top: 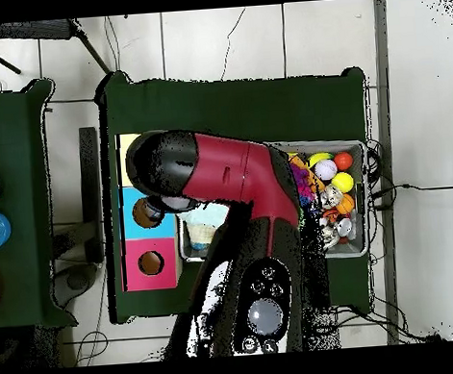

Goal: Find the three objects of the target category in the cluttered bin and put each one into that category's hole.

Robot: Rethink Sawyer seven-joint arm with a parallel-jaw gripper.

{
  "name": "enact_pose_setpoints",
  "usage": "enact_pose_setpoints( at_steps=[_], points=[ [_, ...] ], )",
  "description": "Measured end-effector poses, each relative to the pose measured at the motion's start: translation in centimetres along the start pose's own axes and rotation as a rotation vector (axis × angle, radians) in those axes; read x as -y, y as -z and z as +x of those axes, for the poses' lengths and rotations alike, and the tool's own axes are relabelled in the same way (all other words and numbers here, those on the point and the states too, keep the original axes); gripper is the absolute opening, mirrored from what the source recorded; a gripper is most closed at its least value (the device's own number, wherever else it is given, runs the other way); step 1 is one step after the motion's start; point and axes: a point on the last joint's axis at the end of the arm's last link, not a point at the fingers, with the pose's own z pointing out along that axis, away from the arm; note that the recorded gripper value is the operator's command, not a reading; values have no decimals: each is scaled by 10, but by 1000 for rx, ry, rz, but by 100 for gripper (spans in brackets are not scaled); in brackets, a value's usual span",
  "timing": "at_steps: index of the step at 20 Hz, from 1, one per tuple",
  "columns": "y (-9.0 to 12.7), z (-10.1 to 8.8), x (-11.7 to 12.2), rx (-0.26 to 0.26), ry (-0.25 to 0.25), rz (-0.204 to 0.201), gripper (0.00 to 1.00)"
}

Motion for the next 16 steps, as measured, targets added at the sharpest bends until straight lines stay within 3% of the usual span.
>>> enact_pose_setpoints(
  at_steps=[16],
  points=[
    [-8,2,-33,11,-38,16,0]
  ],
)
